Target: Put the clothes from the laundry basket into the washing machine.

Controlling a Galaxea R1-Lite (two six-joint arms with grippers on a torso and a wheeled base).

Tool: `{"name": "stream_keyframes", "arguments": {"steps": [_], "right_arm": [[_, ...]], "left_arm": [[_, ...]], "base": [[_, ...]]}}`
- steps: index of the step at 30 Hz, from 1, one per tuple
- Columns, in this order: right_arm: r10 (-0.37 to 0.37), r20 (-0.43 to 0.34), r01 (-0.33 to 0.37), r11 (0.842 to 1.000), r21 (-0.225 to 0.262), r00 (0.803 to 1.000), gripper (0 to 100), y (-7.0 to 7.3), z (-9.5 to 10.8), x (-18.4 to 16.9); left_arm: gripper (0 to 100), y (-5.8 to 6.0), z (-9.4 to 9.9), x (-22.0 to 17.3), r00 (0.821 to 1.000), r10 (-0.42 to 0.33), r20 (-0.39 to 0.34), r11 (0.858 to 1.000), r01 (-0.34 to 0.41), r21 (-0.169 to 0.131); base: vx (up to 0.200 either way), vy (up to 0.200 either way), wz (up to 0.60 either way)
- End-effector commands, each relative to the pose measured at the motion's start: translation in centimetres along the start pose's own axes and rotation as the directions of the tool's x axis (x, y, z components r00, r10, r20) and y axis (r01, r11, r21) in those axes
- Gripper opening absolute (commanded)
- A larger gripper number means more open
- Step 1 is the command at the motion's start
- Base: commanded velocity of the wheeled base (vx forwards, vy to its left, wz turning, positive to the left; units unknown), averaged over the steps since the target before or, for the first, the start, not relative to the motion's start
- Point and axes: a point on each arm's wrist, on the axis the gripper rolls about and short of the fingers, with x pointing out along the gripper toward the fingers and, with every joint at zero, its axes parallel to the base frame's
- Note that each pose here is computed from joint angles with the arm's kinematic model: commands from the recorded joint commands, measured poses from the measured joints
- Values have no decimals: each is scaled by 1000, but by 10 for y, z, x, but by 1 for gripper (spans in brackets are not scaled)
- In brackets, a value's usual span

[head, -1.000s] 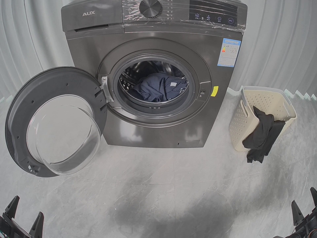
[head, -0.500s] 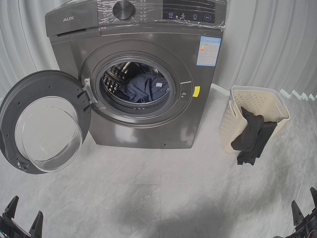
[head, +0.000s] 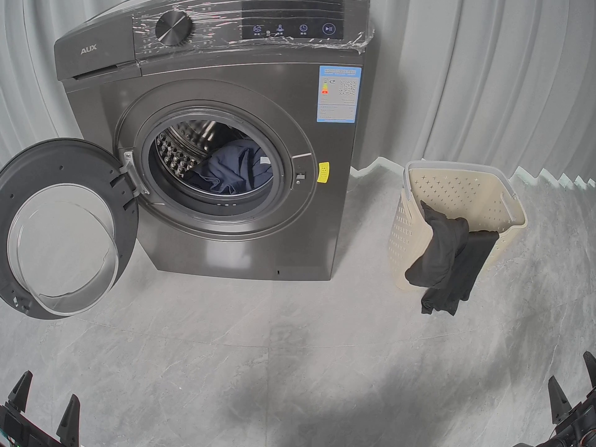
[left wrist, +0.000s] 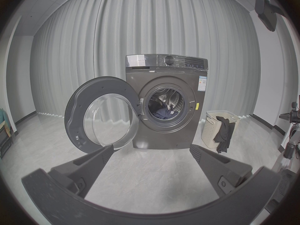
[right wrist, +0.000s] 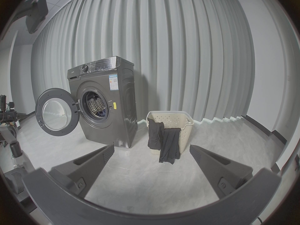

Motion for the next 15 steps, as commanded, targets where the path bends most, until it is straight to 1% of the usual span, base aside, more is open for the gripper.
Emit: {"name": "stream_keyframes", "arguments": {"steps": [1, 15], "right_arm": [[1, -11, -1, 1000, 0, 1000, 100, 0, -4, 1], [1, -11, -1, 1000, 0, 1000, 100, 0, -4, 1]], "left_arm": [[100, 0, -5, 0, 1000, 1, -3, 1000, -1, -1], [100, 0, -5, 0, 1000, 1, -3, 1000, -1, -4]], "base": [[0, -200, 0], [0, -200, 0]]}}
